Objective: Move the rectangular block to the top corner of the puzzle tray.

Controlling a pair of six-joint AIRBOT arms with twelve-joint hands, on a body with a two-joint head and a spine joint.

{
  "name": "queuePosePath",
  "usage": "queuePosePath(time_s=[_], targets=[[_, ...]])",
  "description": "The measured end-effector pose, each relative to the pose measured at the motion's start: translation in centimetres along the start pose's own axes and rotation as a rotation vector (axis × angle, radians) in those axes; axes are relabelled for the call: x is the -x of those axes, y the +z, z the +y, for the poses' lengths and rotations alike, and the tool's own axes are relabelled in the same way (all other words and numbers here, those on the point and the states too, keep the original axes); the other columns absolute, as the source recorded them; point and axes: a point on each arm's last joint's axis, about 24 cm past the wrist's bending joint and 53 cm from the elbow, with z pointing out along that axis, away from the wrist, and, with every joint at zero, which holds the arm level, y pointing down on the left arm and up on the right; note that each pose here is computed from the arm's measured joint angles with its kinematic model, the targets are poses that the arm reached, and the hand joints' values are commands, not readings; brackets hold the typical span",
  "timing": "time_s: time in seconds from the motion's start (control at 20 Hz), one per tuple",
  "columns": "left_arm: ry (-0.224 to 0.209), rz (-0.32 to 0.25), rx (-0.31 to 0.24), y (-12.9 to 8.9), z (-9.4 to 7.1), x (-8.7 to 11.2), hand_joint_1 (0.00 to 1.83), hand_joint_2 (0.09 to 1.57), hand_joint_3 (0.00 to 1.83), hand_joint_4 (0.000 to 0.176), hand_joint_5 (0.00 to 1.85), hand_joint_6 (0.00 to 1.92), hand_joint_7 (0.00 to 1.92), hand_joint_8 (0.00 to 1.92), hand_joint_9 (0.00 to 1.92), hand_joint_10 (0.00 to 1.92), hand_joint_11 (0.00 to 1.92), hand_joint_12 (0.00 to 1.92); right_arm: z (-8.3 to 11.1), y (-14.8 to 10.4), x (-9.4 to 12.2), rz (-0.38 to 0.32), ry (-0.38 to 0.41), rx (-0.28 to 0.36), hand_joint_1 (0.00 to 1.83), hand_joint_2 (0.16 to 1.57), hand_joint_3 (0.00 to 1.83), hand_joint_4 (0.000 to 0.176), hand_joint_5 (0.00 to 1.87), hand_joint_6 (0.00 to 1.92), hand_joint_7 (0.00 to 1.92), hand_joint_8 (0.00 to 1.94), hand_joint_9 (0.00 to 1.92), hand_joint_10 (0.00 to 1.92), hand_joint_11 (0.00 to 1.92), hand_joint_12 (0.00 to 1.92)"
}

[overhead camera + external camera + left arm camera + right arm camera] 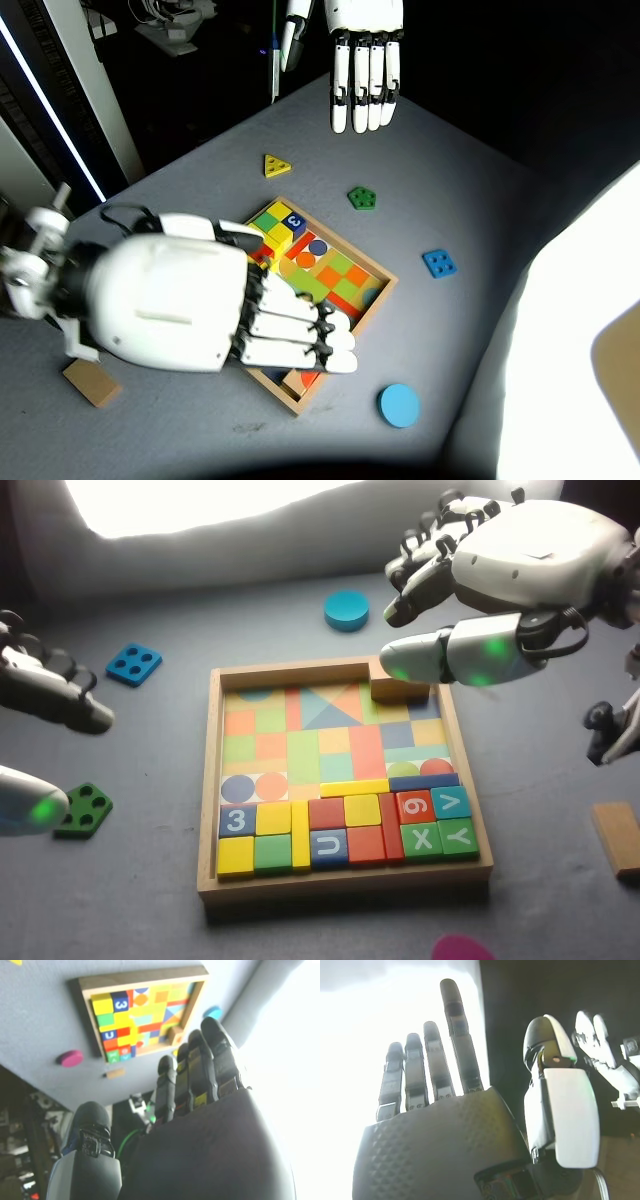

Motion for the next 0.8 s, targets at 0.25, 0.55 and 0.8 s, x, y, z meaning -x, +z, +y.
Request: queuePosePath(time_s=[0.25,0.55,0.8], targets=[[-0.007,0.001,0.011,0.0,0.6,0.1,0.09,1.32,0.0,0.0,0.86,0.83,0.94,1.1,0.83,1.51,0.52,1.9,1.7,-0.6,-0.7,0.003,-0.032,0.035,0.0,1.22,0.0,0.0,0.96,1.26,1.05,1.2,0.89,1.6,0.55,1.91],[-0.007,0.001,0.011,0.0,0.6,0.0,0.05,1.32,0.0,0.0,0.82,1.7,1.01,1.66,1.02,1.88,0.83,1.92,2.0,-1.0,-0.4,-0.016,-0.041,0.044,0.0,1.24,0.0,0.0,0.87,1.73,1.09,1.55,1.01,1.82,0.74,1.92],[-0.007,0.0,0.01,0.0,0.5,0.1,0.06,1.32,0.0,0.0,0.82,1.72,1.03,1.75,1.1,1.92,0.95,1.92,2.1,-1.0,-0.5,-0.014,-0.043,0.046,0.0,1.24,0.0,0.0,0.91,1.71,1.1,1.58,1.03,1.84,0.75,1.92]])
